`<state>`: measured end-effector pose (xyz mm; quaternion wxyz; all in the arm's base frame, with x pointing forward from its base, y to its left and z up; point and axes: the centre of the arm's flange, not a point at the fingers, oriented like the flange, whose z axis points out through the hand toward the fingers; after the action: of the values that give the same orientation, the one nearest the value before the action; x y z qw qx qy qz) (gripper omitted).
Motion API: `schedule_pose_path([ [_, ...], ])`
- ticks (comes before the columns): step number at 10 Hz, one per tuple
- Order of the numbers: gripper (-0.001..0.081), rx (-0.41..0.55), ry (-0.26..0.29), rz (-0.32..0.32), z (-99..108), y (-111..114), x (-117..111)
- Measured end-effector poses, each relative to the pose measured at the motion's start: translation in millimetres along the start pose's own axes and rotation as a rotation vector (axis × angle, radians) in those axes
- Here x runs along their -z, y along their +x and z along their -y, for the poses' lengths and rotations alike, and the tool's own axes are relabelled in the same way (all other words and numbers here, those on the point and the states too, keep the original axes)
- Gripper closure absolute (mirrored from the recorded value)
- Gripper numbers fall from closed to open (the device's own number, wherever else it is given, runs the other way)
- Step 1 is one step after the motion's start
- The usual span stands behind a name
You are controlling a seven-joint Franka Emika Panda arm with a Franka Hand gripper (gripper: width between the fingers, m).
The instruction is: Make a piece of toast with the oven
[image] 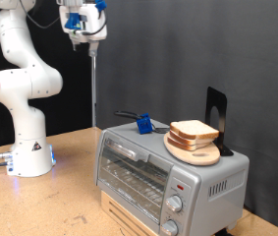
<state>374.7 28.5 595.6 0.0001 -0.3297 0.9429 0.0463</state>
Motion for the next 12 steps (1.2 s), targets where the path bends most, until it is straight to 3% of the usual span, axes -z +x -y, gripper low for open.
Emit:
schedule_pose_path([
  [1, 0.0124, 0.002, 0.000, -0.001, -0.5, 0.9, -0.7],
  [2, 0.0124, 0.098, -0.001, 0.002, -2.3, 0.5, -0.3],
  [5, 0.0124, 0.477, 0.051, 0.086, 1.3, -12.8, 5.9],
  [7, 0.0124, 0.703, 0.074, 0.105, 9.2, -24.6, 0.6],
  [8, 0.0124, 0.658, 0.072, 0.105, 9.8, -23.7, 0.7],
  [9, 0.0124, 0.694, 0.095, 0.129, 10.2, -24.8, 2.7],
  [12, 0.0124, 1.034, 0.154, 0.282, 18.5, -21.8, 5.4],
])
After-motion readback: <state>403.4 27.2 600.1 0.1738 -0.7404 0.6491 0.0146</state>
